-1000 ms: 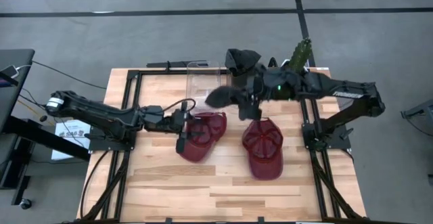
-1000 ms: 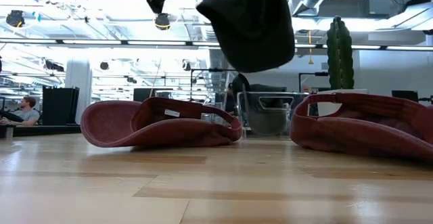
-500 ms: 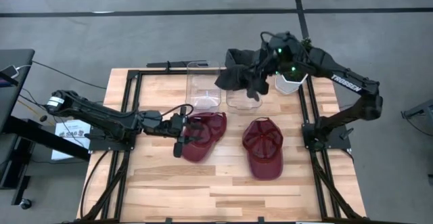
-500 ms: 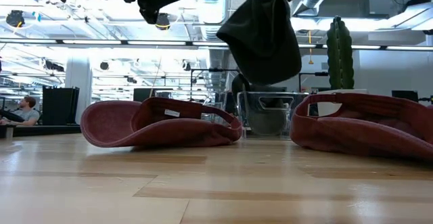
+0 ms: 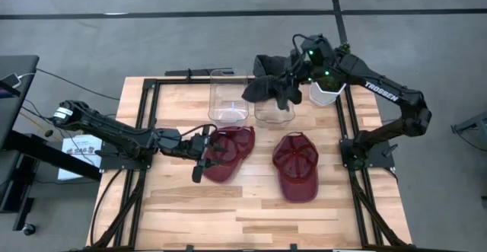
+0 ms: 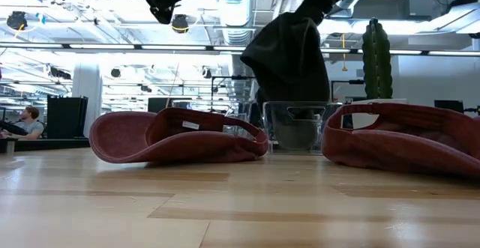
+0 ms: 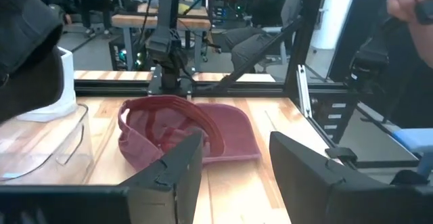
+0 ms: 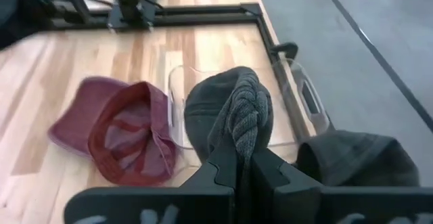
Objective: Pick & Place hat
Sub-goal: Put the black cap into the right transparent bin
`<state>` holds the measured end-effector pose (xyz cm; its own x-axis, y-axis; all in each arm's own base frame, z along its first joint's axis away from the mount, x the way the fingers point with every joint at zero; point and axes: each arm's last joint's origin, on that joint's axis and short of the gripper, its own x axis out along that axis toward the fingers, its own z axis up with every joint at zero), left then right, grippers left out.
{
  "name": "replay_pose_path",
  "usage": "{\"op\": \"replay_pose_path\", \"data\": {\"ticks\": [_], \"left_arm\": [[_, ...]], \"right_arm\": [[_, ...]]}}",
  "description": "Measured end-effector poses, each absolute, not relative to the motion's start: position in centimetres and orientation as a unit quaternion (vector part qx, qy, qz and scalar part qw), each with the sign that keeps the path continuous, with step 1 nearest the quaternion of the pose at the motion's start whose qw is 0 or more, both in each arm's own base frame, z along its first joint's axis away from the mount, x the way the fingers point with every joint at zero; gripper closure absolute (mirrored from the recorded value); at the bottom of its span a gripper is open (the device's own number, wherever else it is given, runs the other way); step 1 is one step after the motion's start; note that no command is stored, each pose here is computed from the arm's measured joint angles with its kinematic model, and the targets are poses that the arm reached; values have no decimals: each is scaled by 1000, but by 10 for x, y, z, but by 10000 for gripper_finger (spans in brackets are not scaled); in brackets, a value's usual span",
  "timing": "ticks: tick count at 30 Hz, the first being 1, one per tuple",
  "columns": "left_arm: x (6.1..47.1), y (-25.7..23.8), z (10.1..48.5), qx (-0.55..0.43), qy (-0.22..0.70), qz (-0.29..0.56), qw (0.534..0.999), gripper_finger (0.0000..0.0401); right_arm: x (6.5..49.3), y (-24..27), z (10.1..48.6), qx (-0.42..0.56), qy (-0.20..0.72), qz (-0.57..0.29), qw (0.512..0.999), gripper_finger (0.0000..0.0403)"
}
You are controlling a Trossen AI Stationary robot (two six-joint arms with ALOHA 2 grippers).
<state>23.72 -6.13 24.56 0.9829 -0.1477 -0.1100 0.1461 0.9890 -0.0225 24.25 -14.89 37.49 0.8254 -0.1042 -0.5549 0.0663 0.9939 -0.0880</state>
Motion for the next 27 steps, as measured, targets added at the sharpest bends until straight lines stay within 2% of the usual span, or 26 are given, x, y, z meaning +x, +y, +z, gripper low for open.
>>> {"op": "replay_pose_path", "data": {"ticks": [11,19,27], "left_arm": [[237,-62,249,-11,38,-74,996,232],[237,-62,249,-11,36,-74,997,232],[237,-62,250,-11,34,-74,997,232]], "right_arm": [[242,-163,334,-1,316,-37,948,403],[251,-168,332,-13,274,-2,962,403],[258,-184,307,32,314,-11,949,402]]}}
